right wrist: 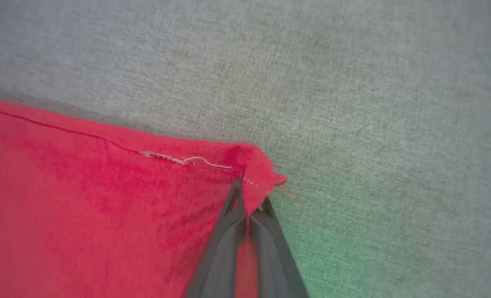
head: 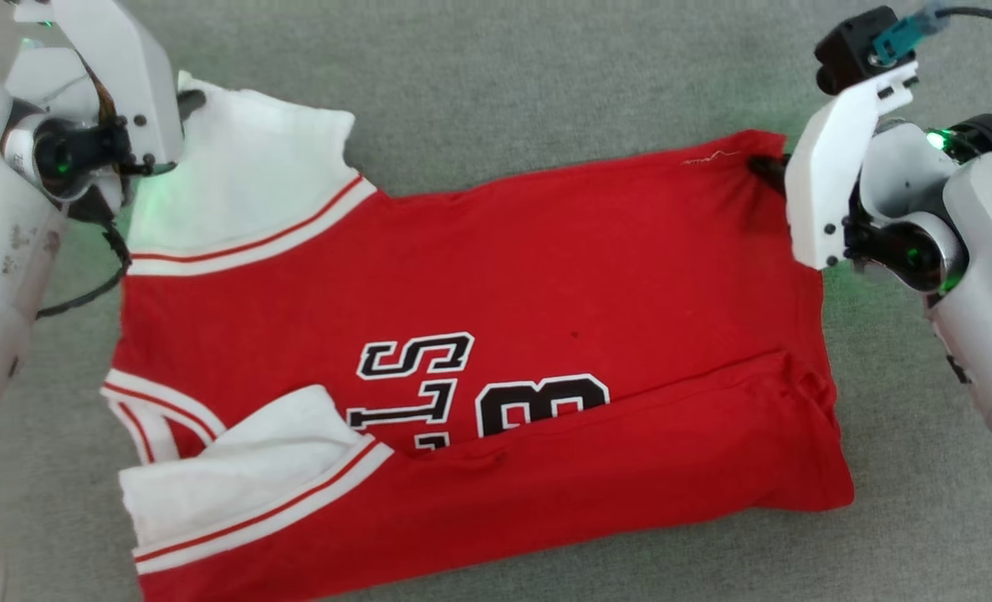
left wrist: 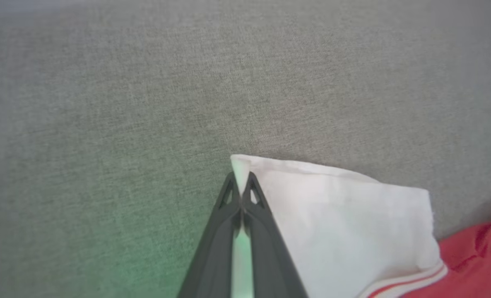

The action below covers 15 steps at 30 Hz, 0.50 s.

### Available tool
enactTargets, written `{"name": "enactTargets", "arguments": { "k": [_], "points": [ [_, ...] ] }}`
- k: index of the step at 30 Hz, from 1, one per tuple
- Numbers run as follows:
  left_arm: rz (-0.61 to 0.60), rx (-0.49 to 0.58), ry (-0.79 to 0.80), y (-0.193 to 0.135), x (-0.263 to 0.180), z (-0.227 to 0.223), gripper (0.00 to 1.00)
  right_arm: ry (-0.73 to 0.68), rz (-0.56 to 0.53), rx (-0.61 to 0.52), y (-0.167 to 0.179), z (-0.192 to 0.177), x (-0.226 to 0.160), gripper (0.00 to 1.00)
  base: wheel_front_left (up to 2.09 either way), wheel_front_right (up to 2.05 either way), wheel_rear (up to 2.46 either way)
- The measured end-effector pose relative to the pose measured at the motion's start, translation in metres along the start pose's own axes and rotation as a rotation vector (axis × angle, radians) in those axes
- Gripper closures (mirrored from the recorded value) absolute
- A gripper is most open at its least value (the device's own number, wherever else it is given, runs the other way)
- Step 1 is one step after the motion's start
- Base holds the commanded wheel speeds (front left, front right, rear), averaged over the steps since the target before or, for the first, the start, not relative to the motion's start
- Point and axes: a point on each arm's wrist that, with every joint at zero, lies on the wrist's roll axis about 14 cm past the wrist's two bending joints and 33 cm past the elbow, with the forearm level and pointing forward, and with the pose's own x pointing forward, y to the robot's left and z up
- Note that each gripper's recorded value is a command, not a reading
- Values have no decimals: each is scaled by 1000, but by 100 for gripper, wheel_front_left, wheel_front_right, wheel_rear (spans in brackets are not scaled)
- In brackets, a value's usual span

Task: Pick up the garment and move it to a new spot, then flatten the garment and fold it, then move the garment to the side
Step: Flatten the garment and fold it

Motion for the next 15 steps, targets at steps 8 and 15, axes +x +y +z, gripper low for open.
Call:
{"name": "enactTargets", "arguments": {
  "k": [8,15],
  "points": [
    [-20,29,-95,-13,-55,29,100,-143,-20,-49,0,27,-29,100,0,0,0],
    [-22,61,-111,-17,-106,25,100,-220,-4,-103,11,37,-60,100,0,0,0]
  ]
}}
